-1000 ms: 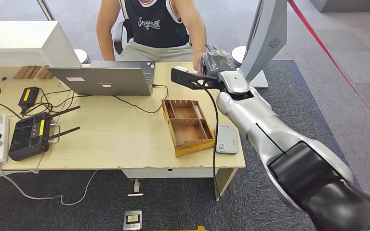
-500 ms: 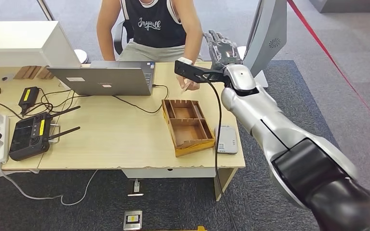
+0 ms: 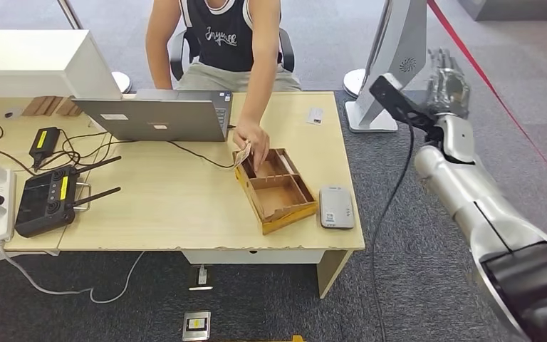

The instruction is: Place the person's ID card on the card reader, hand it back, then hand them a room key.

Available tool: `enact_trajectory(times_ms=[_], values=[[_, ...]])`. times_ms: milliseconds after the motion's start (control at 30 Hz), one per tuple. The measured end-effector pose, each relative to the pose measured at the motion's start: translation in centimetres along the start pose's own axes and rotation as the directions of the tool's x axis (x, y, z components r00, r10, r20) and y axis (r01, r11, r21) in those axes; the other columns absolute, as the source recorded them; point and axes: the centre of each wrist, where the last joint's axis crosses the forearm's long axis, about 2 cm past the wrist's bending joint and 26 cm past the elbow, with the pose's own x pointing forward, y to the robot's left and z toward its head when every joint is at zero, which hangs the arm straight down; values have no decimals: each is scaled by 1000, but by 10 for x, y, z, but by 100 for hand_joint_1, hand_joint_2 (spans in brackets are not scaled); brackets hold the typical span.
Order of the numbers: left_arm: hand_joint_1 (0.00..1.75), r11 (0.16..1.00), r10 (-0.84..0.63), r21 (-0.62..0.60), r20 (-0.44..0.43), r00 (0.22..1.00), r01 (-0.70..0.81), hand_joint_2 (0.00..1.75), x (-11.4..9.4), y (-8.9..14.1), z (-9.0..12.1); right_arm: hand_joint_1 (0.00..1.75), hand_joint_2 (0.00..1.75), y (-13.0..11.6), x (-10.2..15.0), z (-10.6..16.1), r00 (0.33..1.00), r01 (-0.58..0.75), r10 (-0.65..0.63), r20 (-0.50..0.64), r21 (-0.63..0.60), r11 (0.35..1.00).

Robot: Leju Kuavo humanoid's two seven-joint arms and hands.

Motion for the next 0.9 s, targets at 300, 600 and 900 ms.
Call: enact_trajectory(times_ms=[300,600,900], values=[[0,994,109,4,-136,985,-110,0,-5,-2,1,0,175,-14,-182,44,915,-72,32,-402,-86,994],[0,981,193,13,-188,963,-194,0,8,-10,6,0,175,-7,-261,97,785,-169,128,-606,-12,985],[0,971,238,13,-199,951,-240,0,17,-15,9,0,175,35,-285,162,680,-172,254,-688,187,967]])
